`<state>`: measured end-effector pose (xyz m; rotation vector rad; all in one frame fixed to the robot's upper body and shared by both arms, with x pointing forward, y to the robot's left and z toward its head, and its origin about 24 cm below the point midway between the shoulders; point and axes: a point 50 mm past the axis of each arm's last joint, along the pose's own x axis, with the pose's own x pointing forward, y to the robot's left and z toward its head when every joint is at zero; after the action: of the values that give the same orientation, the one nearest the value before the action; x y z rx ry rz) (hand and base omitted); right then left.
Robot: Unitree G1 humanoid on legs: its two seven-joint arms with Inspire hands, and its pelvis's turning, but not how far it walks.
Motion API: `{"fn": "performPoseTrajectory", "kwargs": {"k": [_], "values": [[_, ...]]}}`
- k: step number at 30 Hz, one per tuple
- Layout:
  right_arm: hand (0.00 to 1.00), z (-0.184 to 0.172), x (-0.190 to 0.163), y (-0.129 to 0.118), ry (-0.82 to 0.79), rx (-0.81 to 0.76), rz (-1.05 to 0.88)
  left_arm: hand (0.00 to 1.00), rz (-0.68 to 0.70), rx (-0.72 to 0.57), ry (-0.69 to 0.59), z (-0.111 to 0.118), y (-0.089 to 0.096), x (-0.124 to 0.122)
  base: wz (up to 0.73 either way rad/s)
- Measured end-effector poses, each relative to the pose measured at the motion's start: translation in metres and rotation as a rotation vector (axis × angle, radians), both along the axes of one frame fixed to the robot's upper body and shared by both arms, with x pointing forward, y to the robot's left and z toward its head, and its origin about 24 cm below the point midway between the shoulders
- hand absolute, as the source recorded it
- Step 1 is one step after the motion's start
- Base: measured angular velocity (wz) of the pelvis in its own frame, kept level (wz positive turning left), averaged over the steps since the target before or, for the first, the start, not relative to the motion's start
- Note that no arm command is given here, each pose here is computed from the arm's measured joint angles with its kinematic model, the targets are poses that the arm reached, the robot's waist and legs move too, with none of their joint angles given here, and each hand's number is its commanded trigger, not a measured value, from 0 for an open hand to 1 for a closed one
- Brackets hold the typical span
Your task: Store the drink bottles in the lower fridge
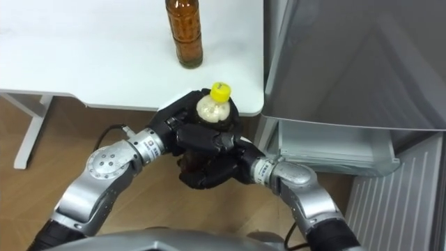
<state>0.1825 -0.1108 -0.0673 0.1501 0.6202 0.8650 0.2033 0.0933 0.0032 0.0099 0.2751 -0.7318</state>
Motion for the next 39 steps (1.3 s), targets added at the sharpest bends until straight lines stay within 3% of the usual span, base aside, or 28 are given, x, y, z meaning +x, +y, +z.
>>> {"fn": "performPoseTrajectory", "kwargs": {"k": [14,15,16,17,18,19,39], "values": [[1.00,-0.001,-0.004,0.000,0.023,0.055,-0.062,1.00,0.038,-0.099,0.031,0.002,-0.005,0.000,0.00],[1.00,-0.001,-0.004,0.000,0.022,0.056,-0.062,0.85,0.039,-0.101,0.031,0.002,-0.005,0.000,0.00],[1.00,-0.001,-0.004,0.000,0.022,0.057,-0.063,0.55,0.041,-0.104,0.032,0.002,-0.005,0.000,0.00],[1.00,-0.001,-0.004,0.000,0.022,0.058,-0.063,0.41,0.043,-0.106,0.034,0.002,-0.005,0.000,0.00],[1.00,-0.001,-0.004,0.000,0.020,0.060,-0.065,0.11,0.046,-0.113,0.036,0.002,-0.004,0.000,0.00],[1.00,-0.001,-0.004,0.000,0.021,0.064,-0.067,0.00,0.050,-0.119,0.039,0.002,-0.004,0.000,0.00],[1.00,-0.010,-0.021,0.006,0.134,0.180,-0.112,0.00,0.070,-0.129,0.024,0.005,-0.002,0.002,0.00]]}}
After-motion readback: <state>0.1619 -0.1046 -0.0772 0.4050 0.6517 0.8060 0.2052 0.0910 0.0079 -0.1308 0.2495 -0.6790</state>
